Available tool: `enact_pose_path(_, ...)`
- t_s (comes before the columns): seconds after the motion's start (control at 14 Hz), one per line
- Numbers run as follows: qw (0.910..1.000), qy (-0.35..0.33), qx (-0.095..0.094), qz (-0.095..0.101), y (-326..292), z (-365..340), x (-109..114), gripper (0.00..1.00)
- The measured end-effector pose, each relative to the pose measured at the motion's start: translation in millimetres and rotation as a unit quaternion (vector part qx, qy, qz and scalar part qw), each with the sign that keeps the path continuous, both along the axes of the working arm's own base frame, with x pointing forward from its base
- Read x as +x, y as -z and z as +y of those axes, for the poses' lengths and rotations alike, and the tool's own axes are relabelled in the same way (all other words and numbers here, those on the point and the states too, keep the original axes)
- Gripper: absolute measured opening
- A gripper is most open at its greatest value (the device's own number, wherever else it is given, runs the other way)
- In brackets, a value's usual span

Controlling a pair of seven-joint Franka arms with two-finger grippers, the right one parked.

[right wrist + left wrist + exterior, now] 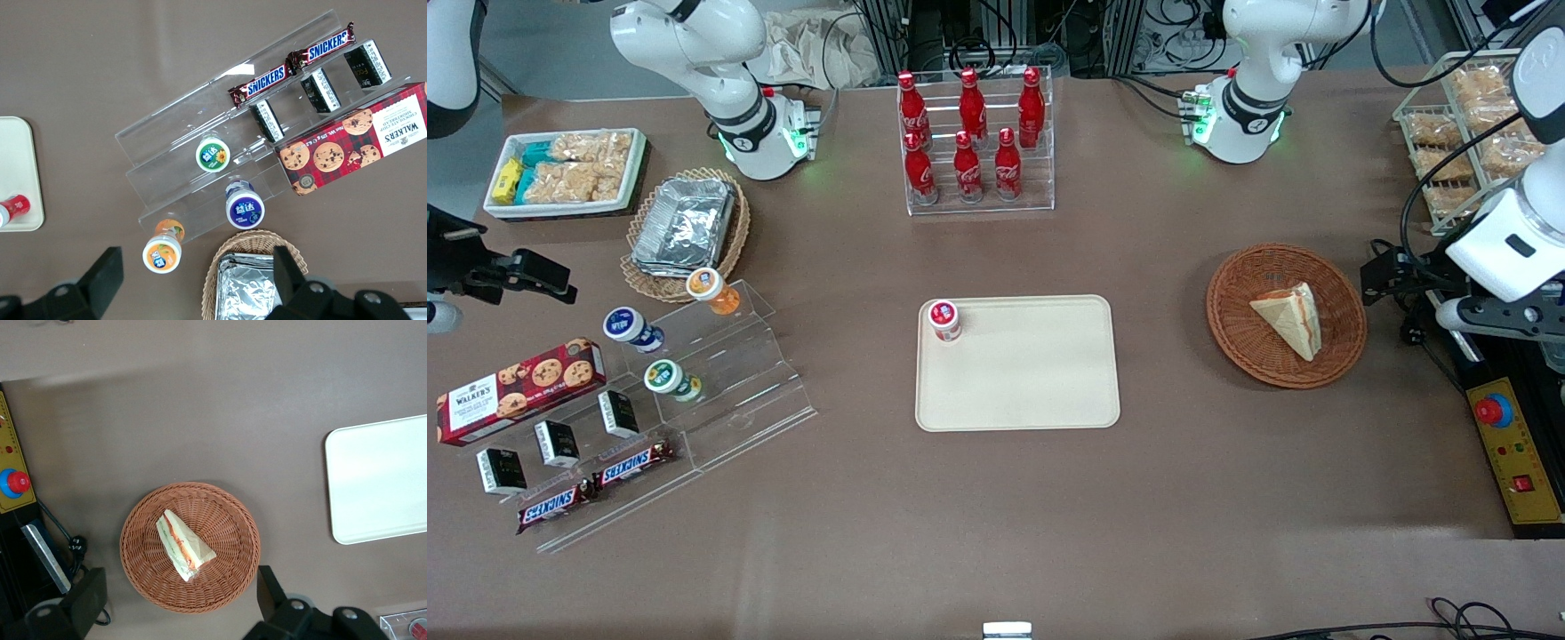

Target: Place sandwich from basket to tray

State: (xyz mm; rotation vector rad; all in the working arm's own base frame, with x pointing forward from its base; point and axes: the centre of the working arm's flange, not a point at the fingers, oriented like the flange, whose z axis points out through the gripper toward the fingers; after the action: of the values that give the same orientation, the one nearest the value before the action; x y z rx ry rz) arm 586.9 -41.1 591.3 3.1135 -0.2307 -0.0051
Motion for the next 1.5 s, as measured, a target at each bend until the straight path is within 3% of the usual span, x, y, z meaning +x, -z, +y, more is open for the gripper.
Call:
enact_pose_path(0.29,0.9999,0.001,0.001,0.012,2.1,-0.3,-2.5,1.00)
enact_pose_path(1.5,0.9999,0.002,0.001,0.013,3.0,-0.1,-2.5,1.00)
